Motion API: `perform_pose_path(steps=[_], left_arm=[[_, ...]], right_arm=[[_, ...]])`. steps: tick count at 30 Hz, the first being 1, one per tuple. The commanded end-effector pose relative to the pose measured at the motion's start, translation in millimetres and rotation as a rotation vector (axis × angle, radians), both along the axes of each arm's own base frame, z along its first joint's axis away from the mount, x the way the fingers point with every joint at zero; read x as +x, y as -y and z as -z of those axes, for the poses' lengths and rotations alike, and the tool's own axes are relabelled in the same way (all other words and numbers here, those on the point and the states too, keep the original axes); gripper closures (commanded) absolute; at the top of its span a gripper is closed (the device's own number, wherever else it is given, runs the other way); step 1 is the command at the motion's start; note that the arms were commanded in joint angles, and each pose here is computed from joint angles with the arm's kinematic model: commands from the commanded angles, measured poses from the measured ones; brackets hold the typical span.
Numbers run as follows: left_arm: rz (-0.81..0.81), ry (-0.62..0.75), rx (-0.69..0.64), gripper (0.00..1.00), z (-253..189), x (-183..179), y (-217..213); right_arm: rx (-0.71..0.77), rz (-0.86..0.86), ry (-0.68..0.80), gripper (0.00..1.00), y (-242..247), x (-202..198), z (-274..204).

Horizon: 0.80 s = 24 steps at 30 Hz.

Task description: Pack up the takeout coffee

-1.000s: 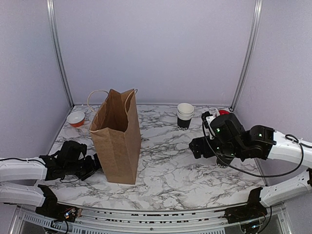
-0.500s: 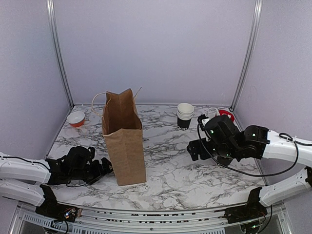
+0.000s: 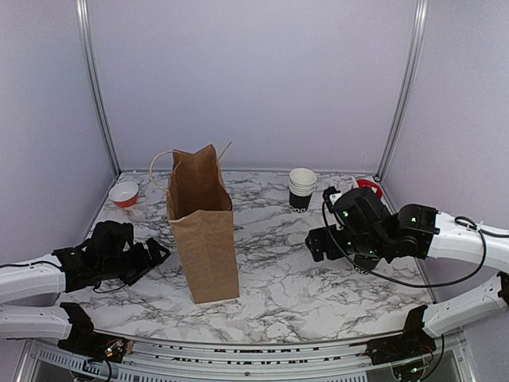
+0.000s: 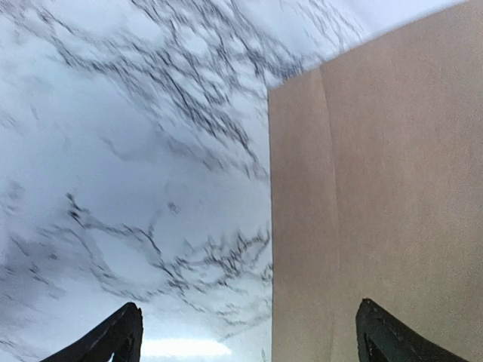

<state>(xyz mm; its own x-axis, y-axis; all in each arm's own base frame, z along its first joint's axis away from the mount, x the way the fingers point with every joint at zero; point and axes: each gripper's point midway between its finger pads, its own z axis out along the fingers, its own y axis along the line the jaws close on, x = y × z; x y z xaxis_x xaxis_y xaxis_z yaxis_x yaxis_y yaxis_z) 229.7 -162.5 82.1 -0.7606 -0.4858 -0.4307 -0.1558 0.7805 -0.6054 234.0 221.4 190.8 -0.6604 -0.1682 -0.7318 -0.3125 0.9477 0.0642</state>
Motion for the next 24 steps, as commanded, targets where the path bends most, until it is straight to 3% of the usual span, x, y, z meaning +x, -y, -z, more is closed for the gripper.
perform_pose_path(steps=[1,9,15,24], left_arm=[[-0.031,0.01,0.079,0.01,-17.9,9.2,-33.9],[0.005,0.131,0.181,0.01,-83.1,48.1,-52.5],[0.113,0.221,0.223,0.01,-121.3,70.7,-41.2],[0.237,0.275,0.259,0.01,-140.1,68.6,-30.5]], right_arm=[[0.041,0.033,0.017,0.0,0.2,5.5,-15.3],[0.046,0.14,-0.018,0.0,28.8,5.5,-8.9],[0.098,0.304,-0.043,0.0,76.7,9.0,-7.0],[0.034,0.487,-0.072,0.0,144.0,20.7,1.3]])
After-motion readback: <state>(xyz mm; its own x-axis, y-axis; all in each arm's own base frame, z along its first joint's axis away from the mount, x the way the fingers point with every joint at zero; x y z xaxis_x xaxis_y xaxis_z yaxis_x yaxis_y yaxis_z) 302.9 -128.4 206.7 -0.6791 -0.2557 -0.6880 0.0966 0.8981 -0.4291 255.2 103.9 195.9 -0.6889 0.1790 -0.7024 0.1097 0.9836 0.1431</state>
